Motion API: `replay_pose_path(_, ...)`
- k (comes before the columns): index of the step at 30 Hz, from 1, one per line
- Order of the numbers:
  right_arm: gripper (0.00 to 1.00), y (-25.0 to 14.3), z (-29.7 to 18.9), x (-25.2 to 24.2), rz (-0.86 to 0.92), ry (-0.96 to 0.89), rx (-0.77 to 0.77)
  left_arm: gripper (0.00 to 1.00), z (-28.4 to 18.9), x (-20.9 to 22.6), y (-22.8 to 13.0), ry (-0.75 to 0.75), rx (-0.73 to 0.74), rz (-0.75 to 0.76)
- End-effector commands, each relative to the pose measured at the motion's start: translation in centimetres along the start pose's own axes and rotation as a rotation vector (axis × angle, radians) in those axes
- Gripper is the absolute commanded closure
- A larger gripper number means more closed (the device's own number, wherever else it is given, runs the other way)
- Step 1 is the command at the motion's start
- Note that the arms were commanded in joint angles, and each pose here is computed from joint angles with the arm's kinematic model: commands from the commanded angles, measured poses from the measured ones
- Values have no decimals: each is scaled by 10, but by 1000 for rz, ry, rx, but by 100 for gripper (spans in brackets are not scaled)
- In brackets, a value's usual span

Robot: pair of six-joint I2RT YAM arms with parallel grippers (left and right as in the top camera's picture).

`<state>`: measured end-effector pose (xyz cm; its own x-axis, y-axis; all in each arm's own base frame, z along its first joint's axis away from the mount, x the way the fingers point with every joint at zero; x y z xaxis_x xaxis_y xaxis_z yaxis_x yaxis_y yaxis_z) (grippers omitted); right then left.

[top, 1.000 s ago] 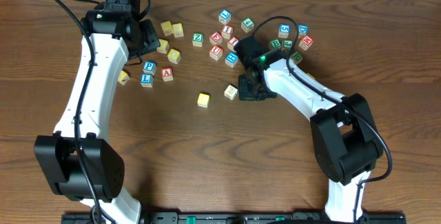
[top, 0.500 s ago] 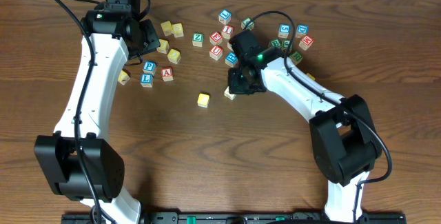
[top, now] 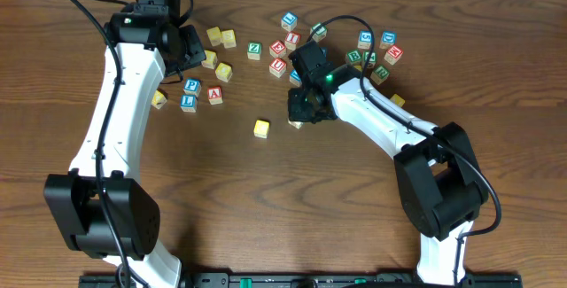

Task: Spell out CORL

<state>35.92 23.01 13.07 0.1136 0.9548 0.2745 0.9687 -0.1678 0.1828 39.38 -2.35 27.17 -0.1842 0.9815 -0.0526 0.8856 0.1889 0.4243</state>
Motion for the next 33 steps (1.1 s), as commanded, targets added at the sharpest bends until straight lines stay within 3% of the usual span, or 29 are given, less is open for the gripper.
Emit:
replay_pose_path(1, 99, -3, 3, -1, 9, -15, -3, 71, 5, 1, 0, 13, 11, 14)
replay_pose_path(15, 99, -10, 18, -8, 30, -57, 62, 71, 5, 1, 0, 13, 12, 14)
replay_pose_path(23, 99, -8, 14, -36, 62, -155, 119, 71, 5, 1, 0, 13, 11, 14)
replay_pose_path(33, 99, -3, 13, -38, 41, -163, 98, 71, 5, 1, 0, 13, 11, 14)
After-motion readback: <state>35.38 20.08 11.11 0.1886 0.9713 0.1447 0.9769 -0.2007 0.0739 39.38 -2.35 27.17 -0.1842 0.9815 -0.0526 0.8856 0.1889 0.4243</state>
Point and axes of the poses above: each gripper's point midway between its finger pads, its own z axis out along the fingers, its own x axis along the line the jaws close on, y = z × x, the point moved 10 cm from there along -z, back along the fingers, and after that the axes turned 10 degrees about z, right-handed, at the moved point
